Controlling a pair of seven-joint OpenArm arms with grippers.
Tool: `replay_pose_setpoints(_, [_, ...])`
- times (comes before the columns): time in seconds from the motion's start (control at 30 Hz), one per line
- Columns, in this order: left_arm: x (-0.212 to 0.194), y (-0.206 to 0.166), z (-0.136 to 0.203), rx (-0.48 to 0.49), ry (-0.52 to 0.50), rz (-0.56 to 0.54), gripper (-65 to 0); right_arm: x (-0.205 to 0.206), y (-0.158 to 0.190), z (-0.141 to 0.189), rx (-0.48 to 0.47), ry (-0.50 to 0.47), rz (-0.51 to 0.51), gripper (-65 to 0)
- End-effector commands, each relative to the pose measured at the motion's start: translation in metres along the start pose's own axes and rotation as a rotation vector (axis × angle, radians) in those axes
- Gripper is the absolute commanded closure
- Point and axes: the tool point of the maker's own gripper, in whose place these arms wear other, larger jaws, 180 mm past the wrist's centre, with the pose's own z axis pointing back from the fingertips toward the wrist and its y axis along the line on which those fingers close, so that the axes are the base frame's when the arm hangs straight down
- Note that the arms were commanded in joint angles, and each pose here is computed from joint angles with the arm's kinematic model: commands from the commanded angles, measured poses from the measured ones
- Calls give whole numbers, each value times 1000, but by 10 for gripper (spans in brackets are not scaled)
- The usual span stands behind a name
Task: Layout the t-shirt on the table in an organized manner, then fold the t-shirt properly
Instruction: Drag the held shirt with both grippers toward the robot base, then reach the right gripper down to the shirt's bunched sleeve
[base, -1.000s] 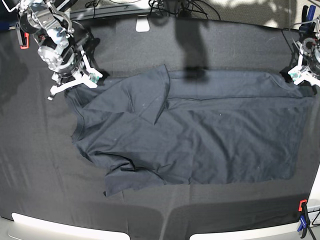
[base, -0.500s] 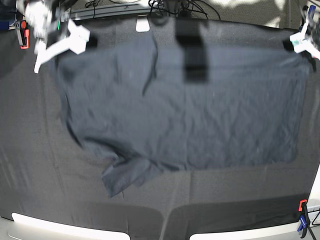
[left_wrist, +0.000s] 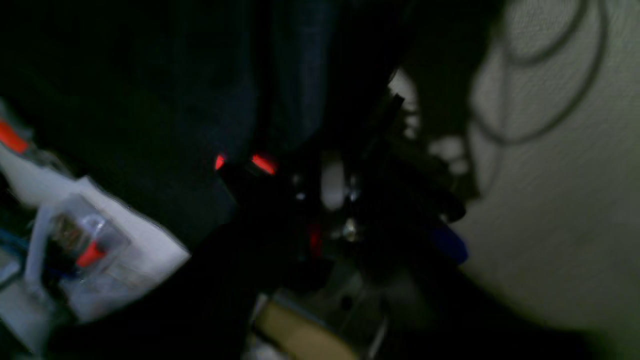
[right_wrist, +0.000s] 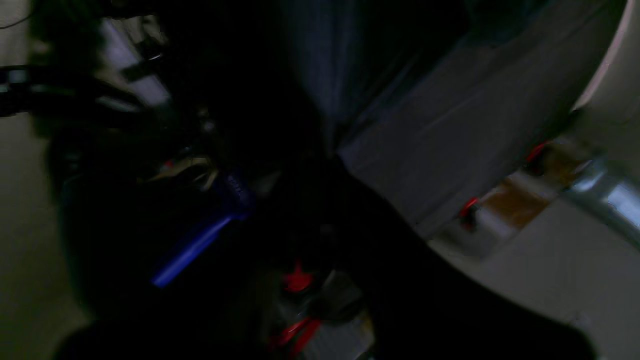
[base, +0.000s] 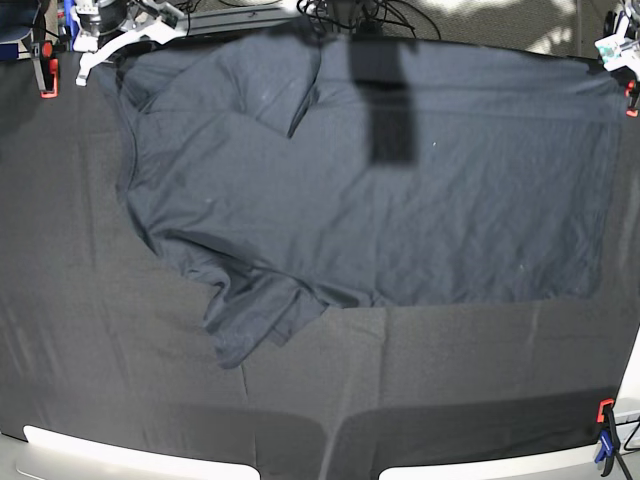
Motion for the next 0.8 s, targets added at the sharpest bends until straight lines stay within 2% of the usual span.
replay_pose_setpoints(0.0, [-6,12,3,23,25,-15,-166,-4,-2,3,3,21,-4,-73])
replay_pose_setpoints(0.03, [-7,12,3,24,39,-13,-229,-6,3,4,34,35,-11,-90])
replay_pose_setpoints(0.07, [-10,12,4,26,63,-13,-263,-7,7,6,65,49,-21,-94])
replay_pose_setpoints(0.17, [-18,15,6,34,127,-18,-267,-8,16,14,133,72,-34,-94])
replay_pose_setpoints(0.27, [-17,18,7,41,138,-23,-267,0,18,20,166,39,-33,-94])
replay_pose_setpoints(0.43, [-1,30,10,73,88,-9,-267,28,0,27,120,-88,-102,-94])
replay_pose_setpoints(0.57, [20,70,23,173,-18,172,-267,46,-40,20,-1,-163,-232,-94])
replay_pose_setpoints(0.67, [28,115,38,316,-130,410,-267,57,-72,14,-77,-193,-340,-94])
replay_pose_setpoints(0.73, [33,142,50,401,-233,571,-267,72,-91,12,-103,-246,-416,-97])
replay_pose_setpoints(0.77, [36,153,55,433,-286,636,-267,80,-99,12,-109,-274,-460,-120])
